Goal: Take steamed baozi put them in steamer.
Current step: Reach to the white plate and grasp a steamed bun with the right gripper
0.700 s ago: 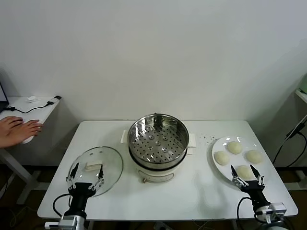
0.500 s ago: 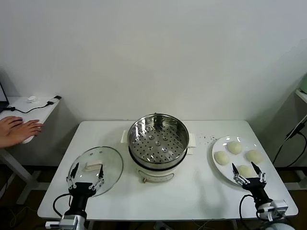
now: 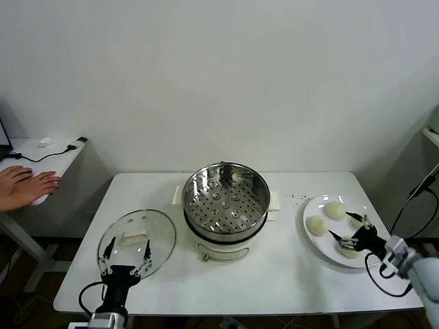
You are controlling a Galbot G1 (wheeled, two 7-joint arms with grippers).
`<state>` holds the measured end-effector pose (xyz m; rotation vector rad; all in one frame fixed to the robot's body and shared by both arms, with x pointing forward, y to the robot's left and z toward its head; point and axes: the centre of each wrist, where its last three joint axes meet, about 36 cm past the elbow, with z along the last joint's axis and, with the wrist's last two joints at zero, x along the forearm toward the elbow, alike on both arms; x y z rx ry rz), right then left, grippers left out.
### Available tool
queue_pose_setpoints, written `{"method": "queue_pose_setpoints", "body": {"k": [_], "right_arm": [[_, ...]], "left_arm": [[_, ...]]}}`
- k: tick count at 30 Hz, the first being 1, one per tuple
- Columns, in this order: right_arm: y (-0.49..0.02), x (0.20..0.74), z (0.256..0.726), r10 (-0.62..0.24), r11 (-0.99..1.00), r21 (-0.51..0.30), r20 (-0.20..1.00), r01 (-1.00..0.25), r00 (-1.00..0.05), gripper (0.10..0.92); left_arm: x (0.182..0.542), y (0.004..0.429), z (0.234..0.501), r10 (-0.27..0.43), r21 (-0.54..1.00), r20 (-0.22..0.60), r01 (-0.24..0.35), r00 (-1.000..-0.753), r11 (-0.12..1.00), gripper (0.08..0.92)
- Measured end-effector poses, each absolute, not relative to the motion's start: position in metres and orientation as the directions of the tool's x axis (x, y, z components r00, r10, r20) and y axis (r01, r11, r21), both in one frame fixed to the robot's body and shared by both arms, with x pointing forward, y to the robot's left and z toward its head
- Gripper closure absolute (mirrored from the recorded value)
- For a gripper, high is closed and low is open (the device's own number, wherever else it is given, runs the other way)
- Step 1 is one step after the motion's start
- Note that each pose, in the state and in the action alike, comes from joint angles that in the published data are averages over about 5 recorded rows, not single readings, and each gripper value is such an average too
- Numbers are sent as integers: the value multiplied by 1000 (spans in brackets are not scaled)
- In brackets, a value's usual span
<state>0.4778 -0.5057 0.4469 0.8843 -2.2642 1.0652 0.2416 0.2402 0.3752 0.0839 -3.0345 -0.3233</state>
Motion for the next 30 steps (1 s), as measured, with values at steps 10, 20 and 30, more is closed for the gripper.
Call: {"method": "queue_pose_setpoints", "body": {"k": [10,20,30], "right_arm": [[-524,579,491,-220,152,-432,862,-889,-457,200],[-530,646,505,-88,43,-341,935,-939,-343,200],[-507,682,477,-42,7,-245,969,-969,-245,200]], "left_arm": [[236,241,375,-76,207,89,-56,-993,977,177],[234,242,373,-82,209,96,-60,-992,976,177],[232,246,371,-92,219,106,-67,-990,973,177]]}}
